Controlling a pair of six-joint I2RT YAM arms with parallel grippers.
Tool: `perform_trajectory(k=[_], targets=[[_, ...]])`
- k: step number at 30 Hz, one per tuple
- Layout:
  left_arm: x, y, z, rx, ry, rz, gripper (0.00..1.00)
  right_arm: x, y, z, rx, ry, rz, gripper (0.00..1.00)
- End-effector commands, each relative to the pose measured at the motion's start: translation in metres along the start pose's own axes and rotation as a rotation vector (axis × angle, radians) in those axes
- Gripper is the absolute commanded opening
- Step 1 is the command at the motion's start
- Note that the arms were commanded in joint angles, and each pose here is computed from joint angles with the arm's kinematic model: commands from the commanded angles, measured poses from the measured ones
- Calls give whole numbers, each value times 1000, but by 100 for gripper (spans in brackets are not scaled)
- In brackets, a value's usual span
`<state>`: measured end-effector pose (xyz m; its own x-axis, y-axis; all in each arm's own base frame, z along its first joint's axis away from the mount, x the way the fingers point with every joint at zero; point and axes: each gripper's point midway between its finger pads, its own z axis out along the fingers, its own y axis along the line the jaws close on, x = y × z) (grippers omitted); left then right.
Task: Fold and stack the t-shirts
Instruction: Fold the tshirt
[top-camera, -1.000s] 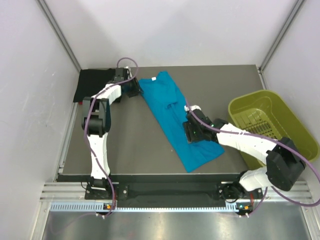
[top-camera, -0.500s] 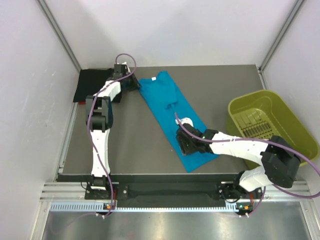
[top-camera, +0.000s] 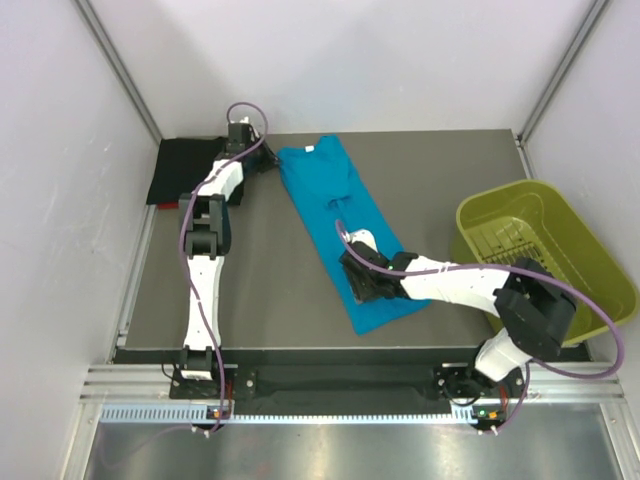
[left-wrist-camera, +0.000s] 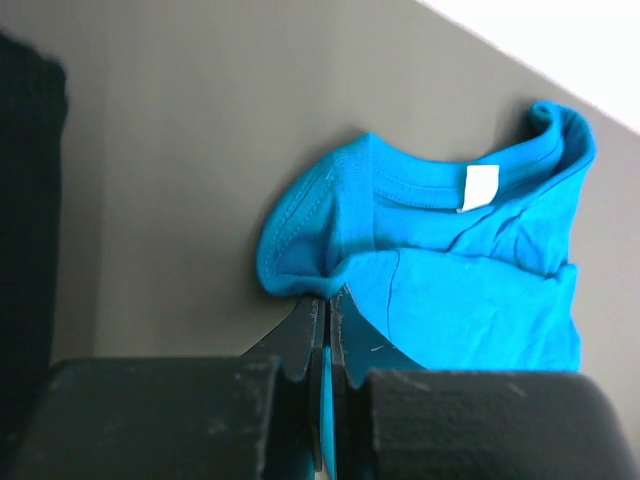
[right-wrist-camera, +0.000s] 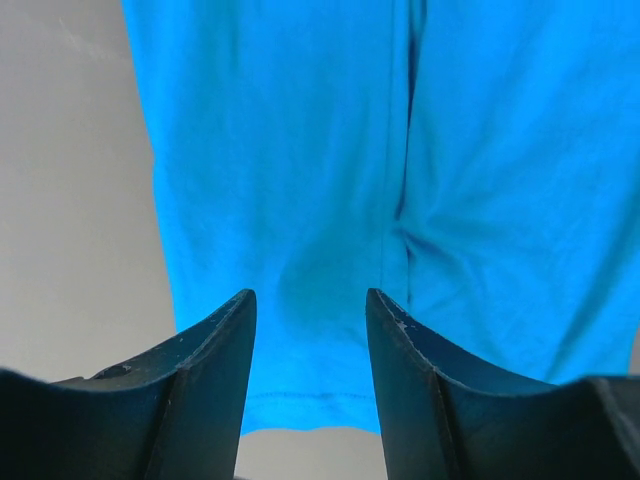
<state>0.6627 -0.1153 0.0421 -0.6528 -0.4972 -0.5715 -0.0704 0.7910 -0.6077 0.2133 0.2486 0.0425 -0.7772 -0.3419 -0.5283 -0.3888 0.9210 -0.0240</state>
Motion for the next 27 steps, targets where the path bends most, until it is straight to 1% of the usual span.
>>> perform_trajectory(k=[1,5,7,10,11,12,13,16,18,19,20,22,23,26,27], targets=[[-36,-11,7,74,-121,-24,0,-44,14,-4,-2,-113,3,48],[-56,-21,12,129,-197,-43,0,-58,18,2,10,-126,1,49],[-63,-24,9,161,-210,-58,0,-64,21,4,11,-124,-9,49],[-65,-33,0,206,-188,-81,13,-67,23,3,8,-115,-27,49],[-67,-37,-8,215,-186,-79,20,-63,27,2,-20,-102,-36,49],[-66,-40,-12,222,-180,-72,31,-60,30,1,-38,-94,-41,49],[-64,-43,-17,232,-172,-62,35,-60,31,-3,-47,-101,-38,49],[-64,-56,-41,248,-157,-15,37,-48,41,-12,-78,-103,-48,49],[-67,-69,-63,252,-155,18,38,-35,52,-16,-103,-89,-68,48],[-67,-72,-71,250,-154,27,40,-30,57,-17,-109,-85,-74,47],[-70,-78,-88,242,-164,49,41,-20,64,-18,-116,-69,-87,47],[-72,-81,-103,232,-176,66,44,-9,70,-18,-116,-51,-96,46],[-70,-82,-117,213,-166,72,45,2,74,-14,-107,-32,-101,45],[-62,-81,-141,178,-145,62,46,19,78,-8,-85,-13,-114,45],[-68,-67,-150,152,-151,43,46,23,77,-6,-71,-7,-114,44]])
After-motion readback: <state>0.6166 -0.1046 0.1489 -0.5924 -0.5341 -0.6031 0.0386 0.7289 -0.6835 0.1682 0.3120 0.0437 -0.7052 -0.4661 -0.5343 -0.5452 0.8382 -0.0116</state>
